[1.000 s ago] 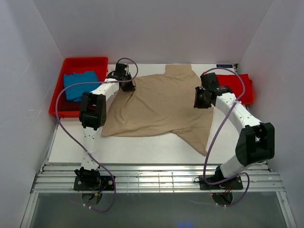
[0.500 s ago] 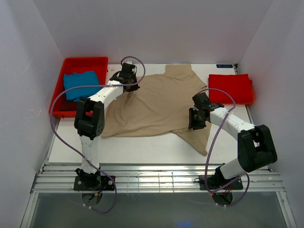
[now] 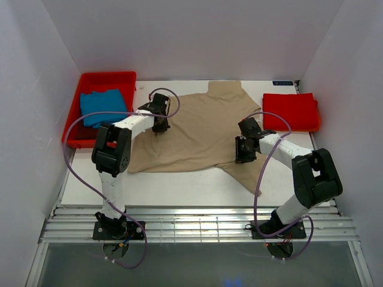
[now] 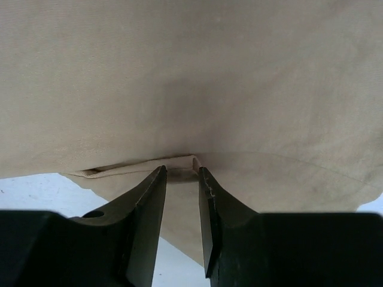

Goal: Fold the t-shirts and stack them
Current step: Fold the tshirt

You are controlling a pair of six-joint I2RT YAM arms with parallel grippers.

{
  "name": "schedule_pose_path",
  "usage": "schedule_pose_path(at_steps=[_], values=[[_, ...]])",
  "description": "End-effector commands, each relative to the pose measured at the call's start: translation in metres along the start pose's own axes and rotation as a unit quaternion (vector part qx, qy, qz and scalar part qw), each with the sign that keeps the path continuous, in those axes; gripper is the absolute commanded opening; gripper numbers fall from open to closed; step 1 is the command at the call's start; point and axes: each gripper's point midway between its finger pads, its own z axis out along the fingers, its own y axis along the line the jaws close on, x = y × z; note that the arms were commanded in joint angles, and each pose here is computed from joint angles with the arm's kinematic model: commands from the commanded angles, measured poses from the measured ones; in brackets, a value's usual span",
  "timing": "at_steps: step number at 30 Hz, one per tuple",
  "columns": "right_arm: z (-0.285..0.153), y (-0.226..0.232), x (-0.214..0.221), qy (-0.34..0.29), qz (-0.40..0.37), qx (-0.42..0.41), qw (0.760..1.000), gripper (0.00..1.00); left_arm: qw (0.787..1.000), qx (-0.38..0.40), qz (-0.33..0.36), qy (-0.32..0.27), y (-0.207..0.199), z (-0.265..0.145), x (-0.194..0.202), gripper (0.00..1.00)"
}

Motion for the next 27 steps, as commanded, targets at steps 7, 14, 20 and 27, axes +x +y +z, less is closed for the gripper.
schedule_pose_path(at_steps=[7, 14, 20, 27], values=[[-0.005, -0.005, -0.005, -0.018, -0.004, 0.016, 1.000, 0.29, 0.997, 0.011, -0.022, -0.073, 0.005, -0.052, -0.046, 0.00], [-0.008, -0.001, 0.002, -0.019, -0.010, -0.001, 1.000, 0.11, 0.997, 0.000, -0.032, -0.072, 0.021, -0.051, -0.047, 0.00], [-0.021, 0.010, 0.007, -0.016, -0.024, -0.019, 0.999, 0.08, 0.996, -0.013, -0.043, -0.075, 0.040, -0.055, -0.049, 0.00], [-0.058, 0.040, 0.018, -0.021, -0.044, -0.061, 0.997, 0.08, 0.995, -0.021, -0.061, -0.075, 0.057, -0.053, -0.052, 0.00]])
